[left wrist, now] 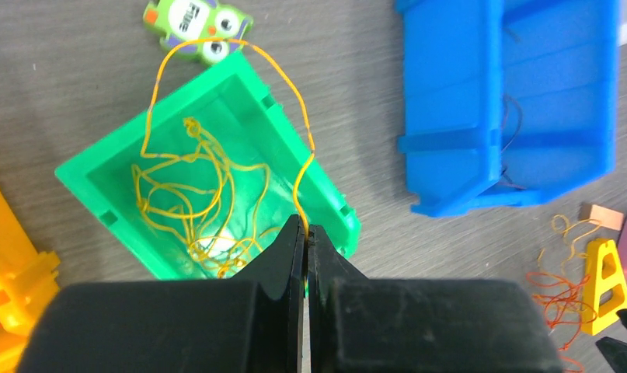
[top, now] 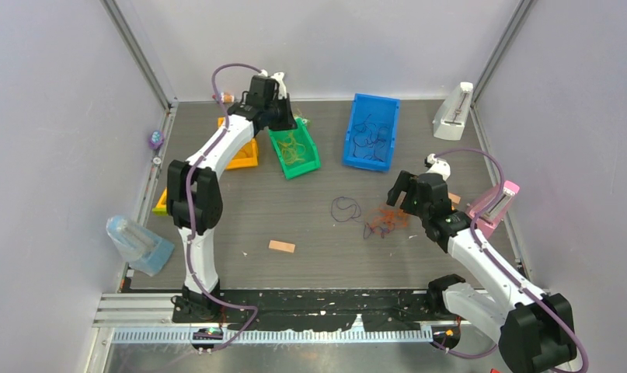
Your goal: Untangle the cables
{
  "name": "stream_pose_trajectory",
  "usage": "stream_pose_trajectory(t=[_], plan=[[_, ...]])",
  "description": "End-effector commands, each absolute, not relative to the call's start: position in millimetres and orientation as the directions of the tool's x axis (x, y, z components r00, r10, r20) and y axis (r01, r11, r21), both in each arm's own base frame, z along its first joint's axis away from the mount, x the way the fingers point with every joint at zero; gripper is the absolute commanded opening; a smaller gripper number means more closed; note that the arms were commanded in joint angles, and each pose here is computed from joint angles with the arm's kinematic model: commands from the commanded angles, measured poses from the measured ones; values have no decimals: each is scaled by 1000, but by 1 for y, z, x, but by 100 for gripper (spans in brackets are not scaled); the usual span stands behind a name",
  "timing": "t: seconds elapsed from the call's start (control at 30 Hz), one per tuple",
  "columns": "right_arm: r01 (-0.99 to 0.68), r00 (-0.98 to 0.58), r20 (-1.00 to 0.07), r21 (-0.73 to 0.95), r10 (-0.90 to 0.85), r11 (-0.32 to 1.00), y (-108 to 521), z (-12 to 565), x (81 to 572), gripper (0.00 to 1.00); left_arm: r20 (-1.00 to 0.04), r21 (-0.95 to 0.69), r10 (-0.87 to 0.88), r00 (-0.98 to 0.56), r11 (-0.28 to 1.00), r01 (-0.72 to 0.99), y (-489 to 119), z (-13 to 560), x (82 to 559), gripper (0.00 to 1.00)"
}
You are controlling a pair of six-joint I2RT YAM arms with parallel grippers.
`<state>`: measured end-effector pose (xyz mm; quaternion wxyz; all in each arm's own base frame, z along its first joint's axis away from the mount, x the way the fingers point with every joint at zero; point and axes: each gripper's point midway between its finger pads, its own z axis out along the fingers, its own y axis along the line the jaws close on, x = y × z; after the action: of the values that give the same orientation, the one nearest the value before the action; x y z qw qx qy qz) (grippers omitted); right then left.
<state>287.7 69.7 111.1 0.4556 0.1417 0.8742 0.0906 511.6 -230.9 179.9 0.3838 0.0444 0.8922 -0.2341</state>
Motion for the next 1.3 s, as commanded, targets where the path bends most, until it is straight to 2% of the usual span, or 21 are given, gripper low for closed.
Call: stream_pose_trajectory(t=[0.0, 0.37, 0.63, 0.77, 0.97, 1.07, 1.17, 1.27], plan=[[163, -506, -789, 309, 348, 937, 69, 121, 291, 87, -644, -365, -78, -761, 906, 217, -223, 144, 501, 0], [205, -542, -772, 262, 332, 943, 62, 103, 292, 88, -522, -330, -14, -853, 925, 187, -228, 82, 516, 0], [313, -599, -724, 182, 342, 932, 47, 80, 291, 87, -538, -329, -3, -843, 921, 207, -228, 91, 514, 4], [313, -630, -693, 188, 351, 931, 53, 72, 293, 86, -492, -325, 23, -870, 923, 208, -228, 73, 495, 3], [304, -643, -682, 190, 348, 934, 56, 70, 295, 86, -480, -335, 34, -877, 917, 219, -231, 61, 482, 3], [300, -647, -681, 186, 342, 936, 56, 69, 295, 85, -497, -336, 39, -867, 913, 233, -235, 67, 486, 7], [286, -659, -673, 189, 336, 939, 59, 68, 296, 78, -530, -327, 46, -847, 910, 254, -236, 85, 491, 17], [264, -663, -673, 200, 328, 944, 63, 70, 298, 58, -588, -303, 54, -807, 911, 281, -236, 117, 495, 28]])
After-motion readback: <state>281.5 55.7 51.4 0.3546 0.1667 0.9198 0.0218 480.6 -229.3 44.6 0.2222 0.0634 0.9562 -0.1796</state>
